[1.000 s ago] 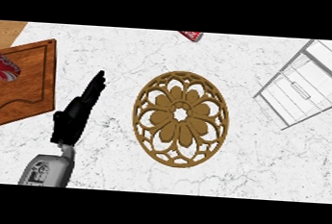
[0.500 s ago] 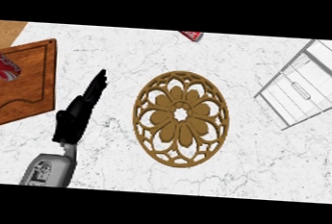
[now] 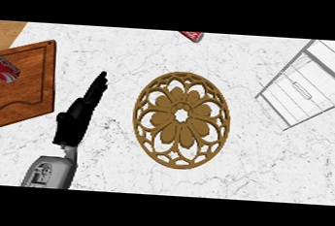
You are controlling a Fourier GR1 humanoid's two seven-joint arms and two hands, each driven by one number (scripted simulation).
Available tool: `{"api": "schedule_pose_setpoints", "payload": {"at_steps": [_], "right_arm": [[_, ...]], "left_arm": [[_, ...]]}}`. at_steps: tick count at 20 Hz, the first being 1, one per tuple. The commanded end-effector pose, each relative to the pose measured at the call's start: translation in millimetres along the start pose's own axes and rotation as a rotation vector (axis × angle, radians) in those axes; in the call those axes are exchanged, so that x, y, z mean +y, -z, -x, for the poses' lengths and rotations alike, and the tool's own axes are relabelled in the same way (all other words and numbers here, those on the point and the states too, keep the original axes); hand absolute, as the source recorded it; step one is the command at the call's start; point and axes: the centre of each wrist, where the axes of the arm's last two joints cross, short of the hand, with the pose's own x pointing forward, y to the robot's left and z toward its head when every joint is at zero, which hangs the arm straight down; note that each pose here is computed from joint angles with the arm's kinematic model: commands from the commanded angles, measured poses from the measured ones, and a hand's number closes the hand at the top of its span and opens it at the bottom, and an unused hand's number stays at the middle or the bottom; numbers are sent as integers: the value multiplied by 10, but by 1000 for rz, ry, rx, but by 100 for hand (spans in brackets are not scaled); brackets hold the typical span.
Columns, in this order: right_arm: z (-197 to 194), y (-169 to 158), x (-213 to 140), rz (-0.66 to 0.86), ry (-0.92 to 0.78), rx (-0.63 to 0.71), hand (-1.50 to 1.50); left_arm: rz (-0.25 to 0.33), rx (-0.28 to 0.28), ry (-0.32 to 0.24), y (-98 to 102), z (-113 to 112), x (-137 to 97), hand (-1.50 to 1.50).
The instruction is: Pick the croissant from the placemat and place it in the tiered shelf
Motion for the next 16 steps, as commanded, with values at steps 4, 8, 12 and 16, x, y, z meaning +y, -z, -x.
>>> {"api": "schedule_pose_setpoints", "payload": {"at_steps": [4, 8, 12, 16], "right_arm": [[-64, 110, -168, -66, 97, 6, -150], [-303, 228, -274, 3, 222, 31, -150], [-302, 216, -700, 123, 394, 94, -150], [-290, 98, -1293, 241, 382, 165, -150]], "left_arm": [[-11, 11, -8, -3, 31, 127, 0], [-5, -16, -2, 1, 22, 73, 0], [-13, -6, 9, -20, 19, 88, 0], [13, 8, 9, 34, 37, 73, 0]]}}
